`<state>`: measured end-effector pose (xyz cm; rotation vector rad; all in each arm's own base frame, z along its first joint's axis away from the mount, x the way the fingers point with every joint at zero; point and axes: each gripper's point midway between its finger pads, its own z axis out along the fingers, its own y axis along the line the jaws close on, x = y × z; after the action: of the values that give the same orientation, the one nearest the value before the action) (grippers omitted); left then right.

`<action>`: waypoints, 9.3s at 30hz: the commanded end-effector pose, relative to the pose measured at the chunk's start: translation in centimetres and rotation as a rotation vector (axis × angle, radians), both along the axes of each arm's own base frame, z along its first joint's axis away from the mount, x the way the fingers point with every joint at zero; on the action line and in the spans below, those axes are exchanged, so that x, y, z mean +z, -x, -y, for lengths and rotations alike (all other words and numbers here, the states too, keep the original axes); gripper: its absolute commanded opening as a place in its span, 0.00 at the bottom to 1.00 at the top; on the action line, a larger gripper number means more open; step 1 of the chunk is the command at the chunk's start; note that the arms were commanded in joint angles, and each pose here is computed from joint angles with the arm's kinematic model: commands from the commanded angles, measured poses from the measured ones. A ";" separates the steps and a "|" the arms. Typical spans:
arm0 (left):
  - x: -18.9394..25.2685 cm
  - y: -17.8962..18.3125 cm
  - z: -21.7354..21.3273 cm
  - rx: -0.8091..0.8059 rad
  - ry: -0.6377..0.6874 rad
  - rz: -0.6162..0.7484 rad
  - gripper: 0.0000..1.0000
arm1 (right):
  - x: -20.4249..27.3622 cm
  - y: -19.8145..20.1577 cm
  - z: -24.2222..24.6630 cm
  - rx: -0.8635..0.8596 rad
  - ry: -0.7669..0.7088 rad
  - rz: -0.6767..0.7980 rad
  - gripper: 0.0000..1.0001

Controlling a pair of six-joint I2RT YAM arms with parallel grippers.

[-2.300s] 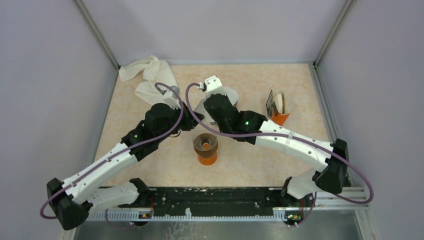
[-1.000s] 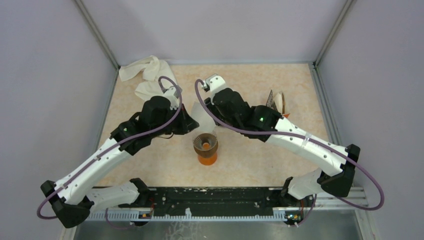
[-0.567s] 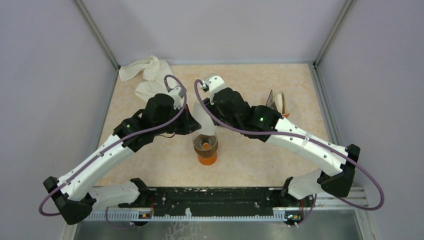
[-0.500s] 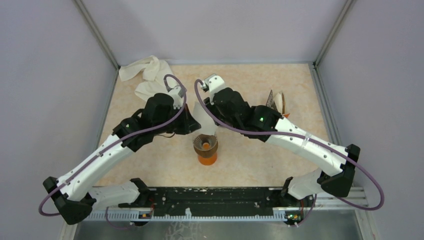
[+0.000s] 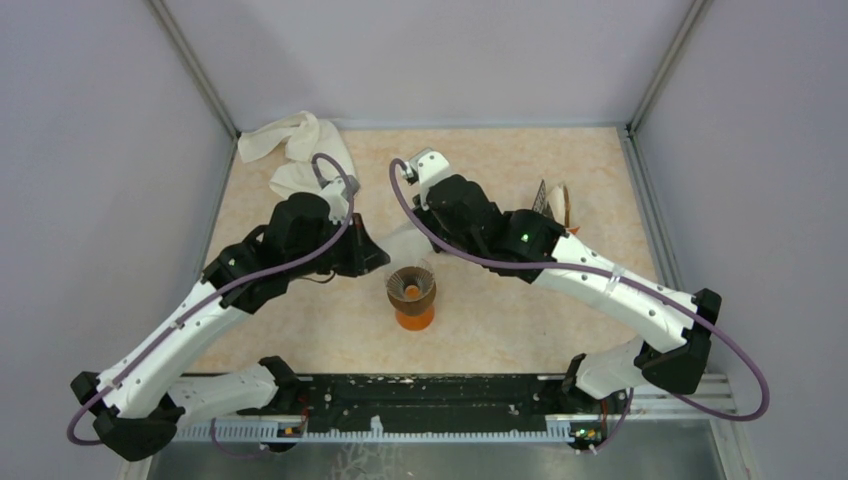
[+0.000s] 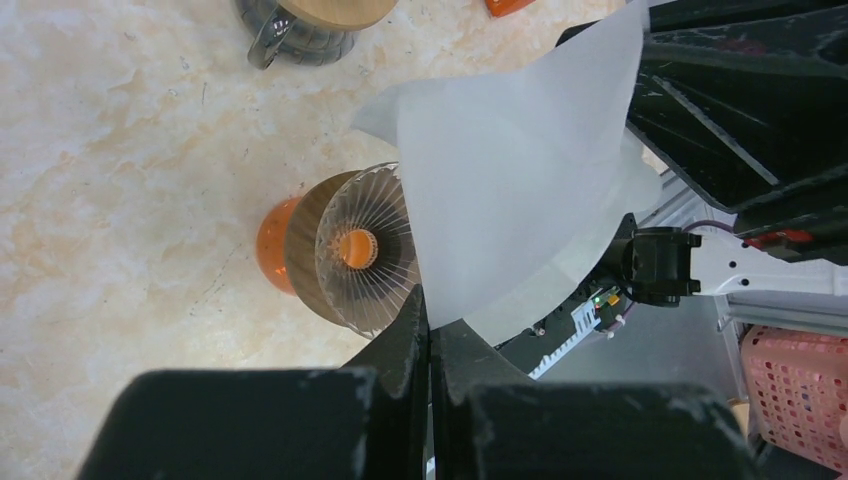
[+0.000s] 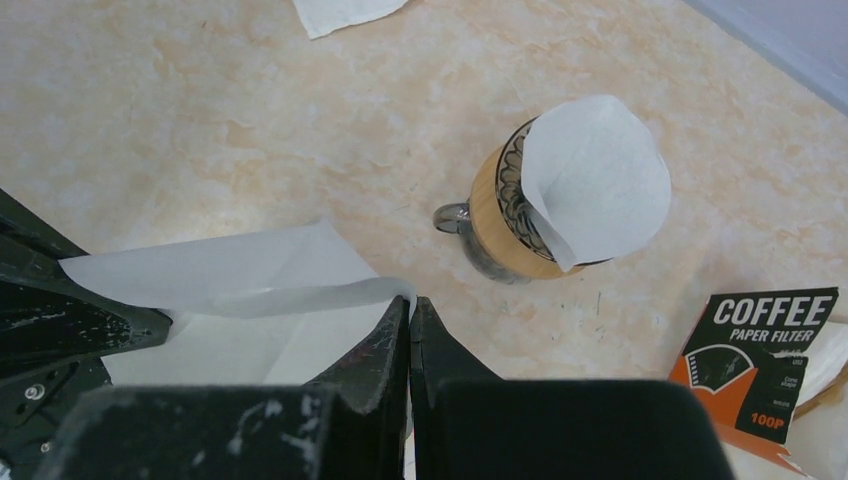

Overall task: Place the coffee filter in the dripper
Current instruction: Place the coffee filter in the coffee dripper.

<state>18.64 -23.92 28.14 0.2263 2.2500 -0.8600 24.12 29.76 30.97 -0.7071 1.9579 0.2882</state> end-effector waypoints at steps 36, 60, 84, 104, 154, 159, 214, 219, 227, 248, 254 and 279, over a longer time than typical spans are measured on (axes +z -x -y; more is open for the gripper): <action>-0.2 0.8 -0.5 -0.017 0.016 0.021 0.53 | -2.5 3.9 -2.1 0.185 0.006 -0.227 0.00; -4.3 1.1 0.4 -0.085 -0.094 -0.092 0.49 | -5.8 3.0 -1.5 0.137 0.027 -0.252 0.04; -5.6 2.1 -0.3 -0.069 -0.133 -0.175 0.68 | -4.5 3.6 -1.1 0.118 -0.134 -0.207 0.05; -7.3 2.9 0.3 -0.125 -0.159 -0.222 0.68 | -5.0 3.5 -0.5 0.107 -0.123 -0.192 0.23; -9.5 1.1 0.1 -0.067 -0.199 -0.166 0.69 | -8.6 2.4 -0.6 0.095 -0.034 -0.257 0.39; -9.1 0.9 0.2 -0.059 -0.172 -0.146 0.71 | -7.3 2.4 -0.5 0.102 -0.059 -0.239 0.40; -12.0 1.2 -0.1 -0.087 -0.226 -0.191 0.69 | -9.1 2.3 -0.9 0.154 -0.062 -0.307 0.50; -11.9 1.2 0.1 -0.092 -0.218 -0.189 0.69 | -8.2 3.1 -1.0 0.199 -0.093 -0.309 0.60; -11.6 1.1 0.4 -0.099 -0.206 -0.181 0.69 | -8.8 4.6 -1.7 0.281 -0.088 -0.365 0.72; -10.6 0.5 -0.1 -0.052 -0.200 -0.146 0.71 | -10.1 5.9 -0.9 0.348 -0.003 -0.415 0.75; -10.8 0.5 0.0 -0.057 -0.198 -0.152 0.71 | -8.9 5.2 -2.0 0.320 -0.068 -0.395 0.75; -9.0 -0.5 -0.1 -0.023 -0.174 -0.093 0.77 | -6.7 2.3 -0.3 0.157 -0.111 -0.284 0.77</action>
<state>18.28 -23.68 17.03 0.3168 2.4945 -0.6745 20.53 29.27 19.73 -0.8659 2.2710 0.5592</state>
